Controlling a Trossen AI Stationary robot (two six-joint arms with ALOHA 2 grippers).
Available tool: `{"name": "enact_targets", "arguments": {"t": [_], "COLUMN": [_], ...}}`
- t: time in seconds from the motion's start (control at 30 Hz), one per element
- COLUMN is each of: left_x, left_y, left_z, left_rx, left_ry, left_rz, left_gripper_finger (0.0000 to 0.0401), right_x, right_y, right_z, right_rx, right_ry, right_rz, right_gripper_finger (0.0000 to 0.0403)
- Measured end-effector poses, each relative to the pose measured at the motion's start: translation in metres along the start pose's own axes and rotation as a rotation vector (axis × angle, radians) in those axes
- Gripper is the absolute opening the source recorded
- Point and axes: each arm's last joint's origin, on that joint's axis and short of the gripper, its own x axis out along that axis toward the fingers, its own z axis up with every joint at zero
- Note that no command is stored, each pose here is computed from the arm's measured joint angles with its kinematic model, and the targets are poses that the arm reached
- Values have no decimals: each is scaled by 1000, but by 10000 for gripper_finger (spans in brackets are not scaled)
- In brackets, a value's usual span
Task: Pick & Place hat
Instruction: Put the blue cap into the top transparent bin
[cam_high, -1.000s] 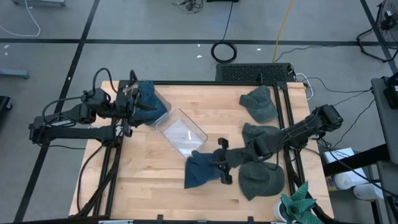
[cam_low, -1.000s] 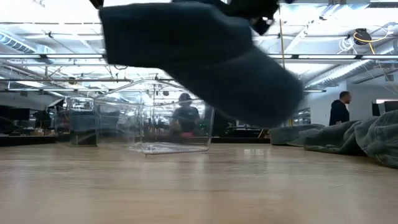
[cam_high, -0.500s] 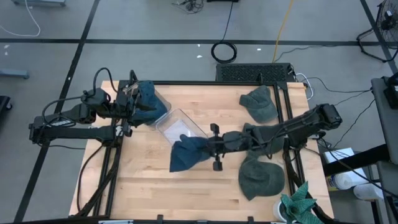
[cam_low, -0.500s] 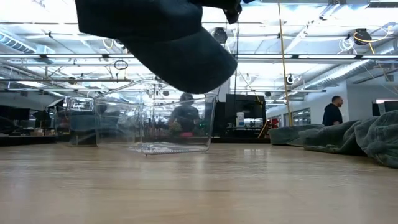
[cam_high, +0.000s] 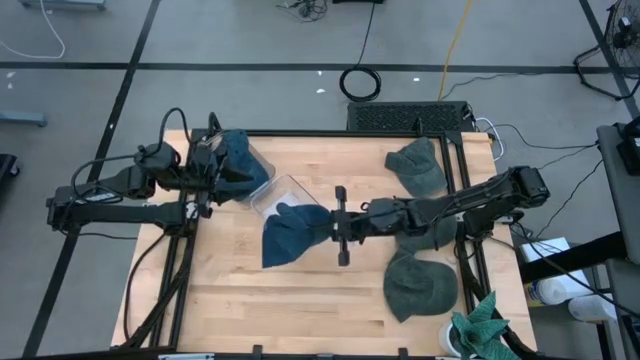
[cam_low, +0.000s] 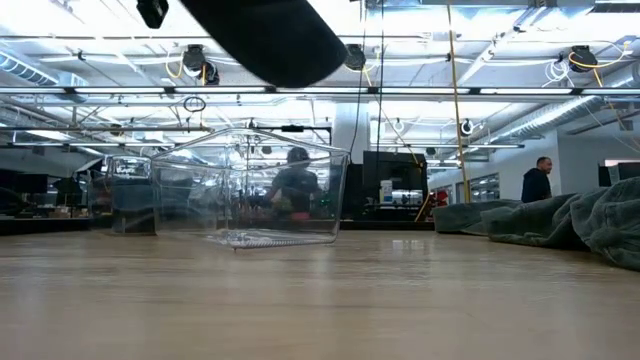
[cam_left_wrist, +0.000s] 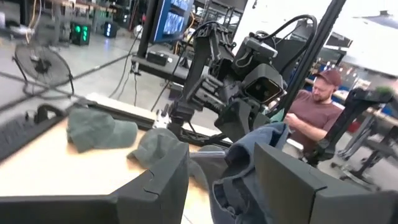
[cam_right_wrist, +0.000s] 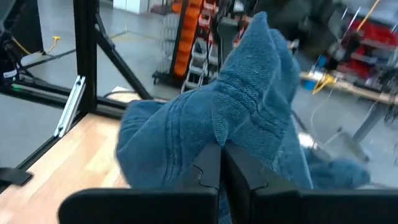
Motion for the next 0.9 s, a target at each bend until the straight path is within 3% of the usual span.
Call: {"name": "enact_targets", "arguments": {"t": [0.2,0.37,0.63,0.9], "left_x": [7,25,46,45], "left_y": [1,1,-7,-14], "left_z": [-3,-14,-22,-21], "left_rx": [-150,-200,-146,-113], "left_ry": [36,136,173,159], "left_rz": [-6,-47,-126,-172], "left_gripper_finger": [186,187,187,187], "right_x": [2,3,4,4], "right_y": [-12,-24,-40,-51], "right_z": [2,2,4,1], "right_rx": [-7,0,1,12], "right_ry": [-37,-53,-97,-89], "right_rz": [-43,-80,-135,-165], "right_gripper_finger": [0,0,0,0]}}
